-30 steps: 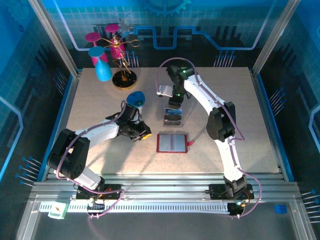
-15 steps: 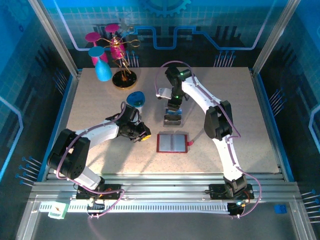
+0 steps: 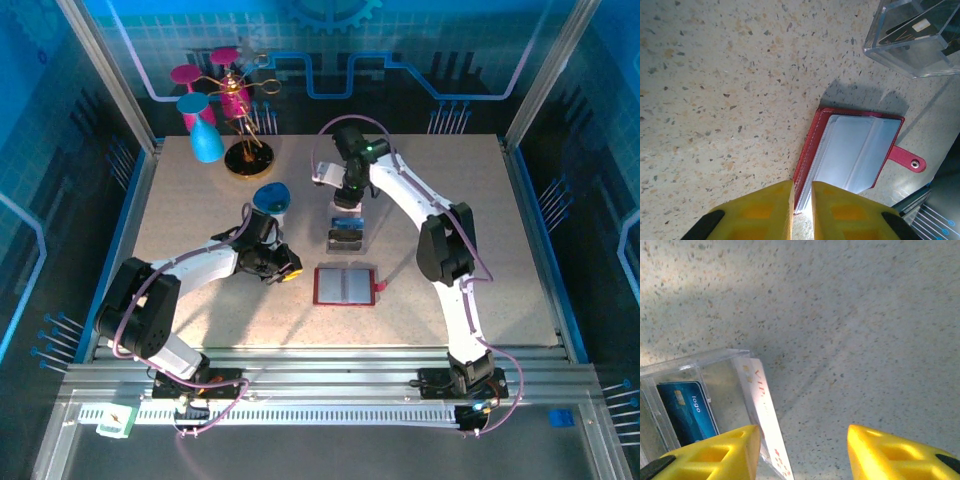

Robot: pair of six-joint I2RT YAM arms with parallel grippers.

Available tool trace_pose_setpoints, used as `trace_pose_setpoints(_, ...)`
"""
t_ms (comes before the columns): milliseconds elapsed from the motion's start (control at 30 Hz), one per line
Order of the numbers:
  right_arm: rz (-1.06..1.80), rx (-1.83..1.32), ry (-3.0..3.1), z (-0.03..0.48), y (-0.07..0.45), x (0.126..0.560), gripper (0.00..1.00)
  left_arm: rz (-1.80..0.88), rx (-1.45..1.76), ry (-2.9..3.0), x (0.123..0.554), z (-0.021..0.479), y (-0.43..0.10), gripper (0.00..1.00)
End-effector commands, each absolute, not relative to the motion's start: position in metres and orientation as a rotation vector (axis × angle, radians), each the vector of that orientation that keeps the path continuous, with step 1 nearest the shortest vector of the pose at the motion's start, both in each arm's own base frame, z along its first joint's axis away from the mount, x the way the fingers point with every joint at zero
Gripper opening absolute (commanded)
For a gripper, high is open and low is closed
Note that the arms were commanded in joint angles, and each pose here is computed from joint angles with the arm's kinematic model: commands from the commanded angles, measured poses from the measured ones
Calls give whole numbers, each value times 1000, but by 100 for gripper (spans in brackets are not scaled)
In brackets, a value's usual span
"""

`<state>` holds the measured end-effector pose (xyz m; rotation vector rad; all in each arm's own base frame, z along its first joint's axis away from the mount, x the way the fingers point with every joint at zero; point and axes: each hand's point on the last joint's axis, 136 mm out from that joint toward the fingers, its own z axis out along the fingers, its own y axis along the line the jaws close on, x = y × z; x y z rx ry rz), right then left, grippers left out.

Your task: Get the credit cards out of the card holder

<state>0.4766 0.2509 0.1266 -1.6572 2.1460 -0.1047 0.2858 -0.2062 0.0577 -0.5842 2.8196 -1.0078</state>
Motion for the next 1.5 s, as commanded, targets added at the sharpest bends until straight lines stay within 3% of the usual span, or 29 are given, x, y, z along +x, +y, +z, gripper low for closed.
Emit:
trace_pose_setpoints(0, -118, -1592, 2099, 147, 257, 480, 50, -1044, -602, 2819, 288, 61, -209, 17)
trace_pose_setpoints(400, -170, -1557, 2148, 128, 250, 496, 51, -1049, -607, 2810, 286, 63, -208, 18)
trace_pose_setpoints(967, -53, -1701, 2221, 100, 247, 473, 51, -1063, -624, 2805, 287, 62, -209, 18)
trace_pose_setpoints(1467, -41, -1521, 2189, 157, 247, 468, 51, -1099, -559, 2822, 288, 63, -222, 19)
